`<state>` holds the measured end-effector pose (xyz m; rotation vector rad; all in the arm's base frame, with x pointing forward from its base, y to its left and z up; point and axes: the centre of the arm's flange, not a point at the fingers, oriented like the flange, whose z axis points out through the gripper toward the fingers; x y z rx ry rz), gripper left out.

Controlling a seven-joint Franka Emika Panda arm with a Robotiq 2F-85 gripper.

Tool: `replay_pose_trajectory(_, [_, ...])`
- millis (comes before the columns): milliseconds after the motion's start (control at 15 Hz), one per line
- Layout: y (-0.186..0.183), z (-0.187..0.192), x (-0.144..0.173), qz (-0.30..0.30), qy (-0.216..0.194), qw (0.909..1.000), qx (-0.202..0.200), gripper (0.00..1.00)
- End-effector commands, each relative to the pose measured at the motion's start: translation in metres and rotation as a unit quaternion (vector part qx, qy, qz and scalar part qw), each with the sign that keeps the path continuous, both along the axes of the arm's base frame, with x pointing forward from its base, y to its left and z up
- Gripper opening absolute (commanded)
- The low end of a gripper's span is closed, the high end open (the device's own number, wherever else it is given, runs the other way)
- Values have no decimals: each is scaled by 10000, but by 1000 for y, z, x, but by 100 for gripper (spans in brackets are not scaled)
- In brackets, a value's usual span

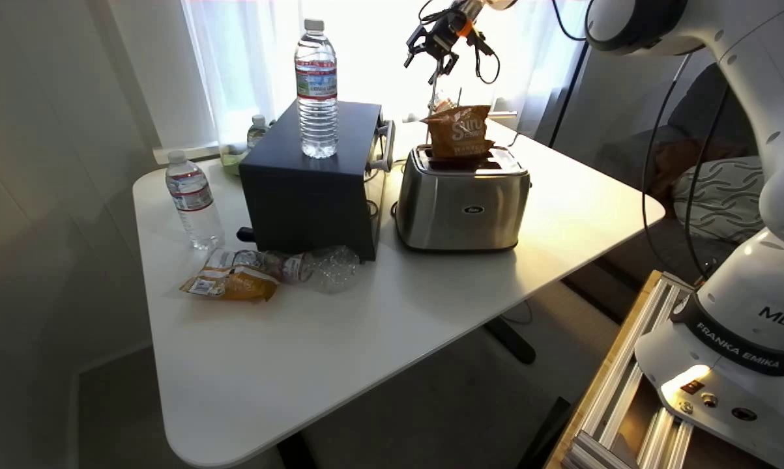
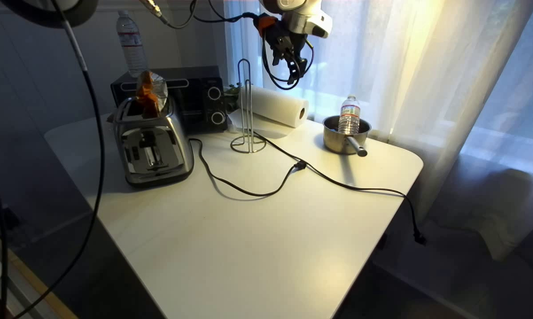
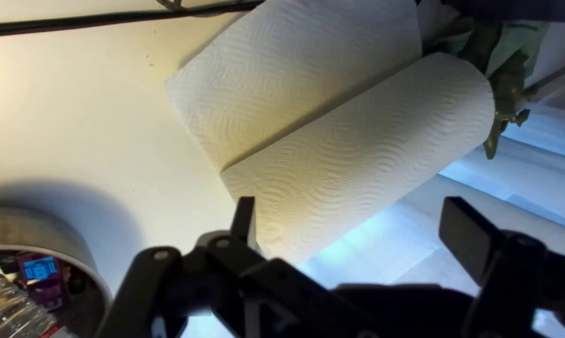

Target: Move the paper towel forward slightly

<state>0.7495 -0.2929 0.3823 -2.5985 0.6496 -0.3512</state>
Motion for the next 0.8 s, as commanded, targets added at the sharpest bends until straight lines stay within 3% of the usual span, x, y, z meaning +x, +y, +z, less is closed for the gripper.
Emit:
replay_pose_trajectory(0, [-31, -13, 53, -260, -289, 9990, -201, 100])
replay_pose_trajectory(67, [-35, -15, 56, -361, -446, 9973, -452, 100])
replay_pose_trajectory(133, [-14, -19, 8, -202, -214, 9994, -178, 100])
replay_pose_trajectory(533, [-20, -21, 15, -276, -437, 9979, -393, 100])
replay_pose_trajectory(733, [-32, -30, 46, 34, -533, 9954, -799, 100])
